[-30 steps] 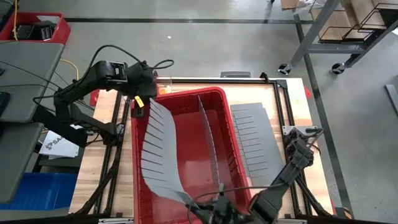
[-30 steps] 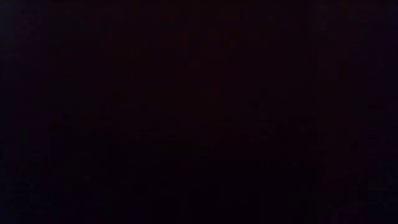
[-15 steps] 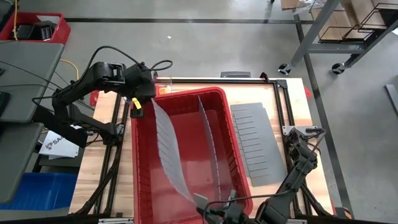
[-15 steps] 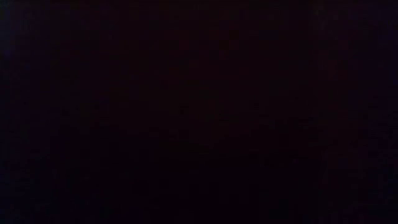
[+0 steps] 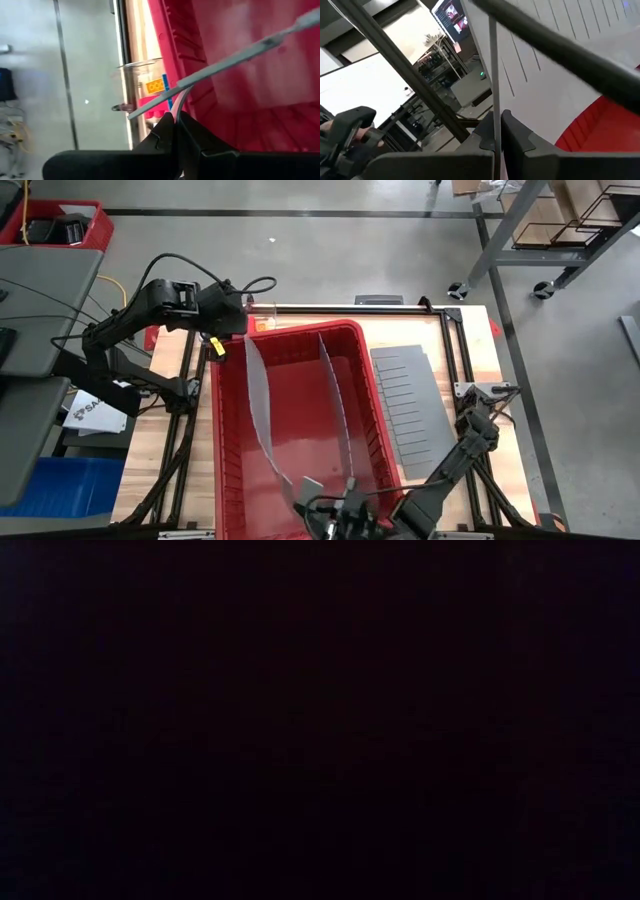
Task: Sort blocks
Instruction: Assemble the bin divider into the red bin
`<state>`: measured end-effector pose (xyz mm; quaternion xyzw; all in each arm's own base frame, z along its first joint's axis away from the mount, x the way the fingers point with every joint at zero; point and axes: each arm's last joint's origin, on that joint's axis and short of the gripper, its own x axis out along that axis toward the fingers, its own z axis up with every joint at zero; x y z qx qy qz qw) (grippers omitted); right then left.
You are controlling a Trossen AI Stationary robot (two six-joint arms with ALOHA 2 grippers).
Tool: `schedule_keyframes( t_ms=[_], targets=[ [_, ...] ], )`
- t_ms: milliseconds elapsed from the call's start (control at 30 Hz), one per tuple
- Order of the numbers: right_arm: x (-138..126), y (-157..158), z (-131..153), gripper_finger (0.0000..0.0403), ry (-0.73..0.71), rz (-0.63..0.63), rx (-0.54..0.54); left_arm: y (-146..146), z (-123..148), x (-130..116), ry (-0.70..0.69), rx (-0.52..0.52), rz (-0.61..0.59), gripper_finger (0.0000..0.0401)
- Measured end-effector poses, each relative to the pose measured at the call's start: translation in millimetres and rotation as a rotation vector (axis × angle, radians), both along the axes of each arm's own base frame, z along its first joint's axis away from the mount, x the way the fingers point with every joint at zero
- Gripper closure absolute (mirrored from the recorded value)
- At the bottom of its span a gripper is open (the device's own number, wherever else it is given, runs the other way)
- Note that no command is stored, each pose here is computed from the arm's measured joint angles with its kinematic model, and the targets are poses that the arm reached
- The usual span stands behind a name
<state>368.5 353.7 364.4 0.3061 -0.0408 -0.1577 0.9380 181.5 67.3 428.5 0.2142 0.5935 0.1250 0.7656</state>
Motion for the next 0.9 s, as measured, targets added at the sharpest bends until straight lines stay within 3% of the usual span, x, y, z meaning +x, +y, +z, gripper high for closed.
schedule_keyframes(
  t_ms=[533, 733, 900],
  targets=[
    [19.2, -16.9, 2.9, 0.0403, -0.023, 0.061, 0.031, -7.9, 2.0, 1.7, 0.245, 0.239, -0.341, 0.0395],
    [23.2, -21.1, 3.5, 0.0403, -0.032, 0.062, 0.053, -9.3, 3.8, 1.7, 0.263, 0.269, -0.365, 0.0394],
    [26.1, -23.9, 4.0, 0.0403, -0.037, 0.072, 0.06, -8.3, 3.6, 1.5, 0.233, 0.247, -0.316, 0.0397]
  ],
)
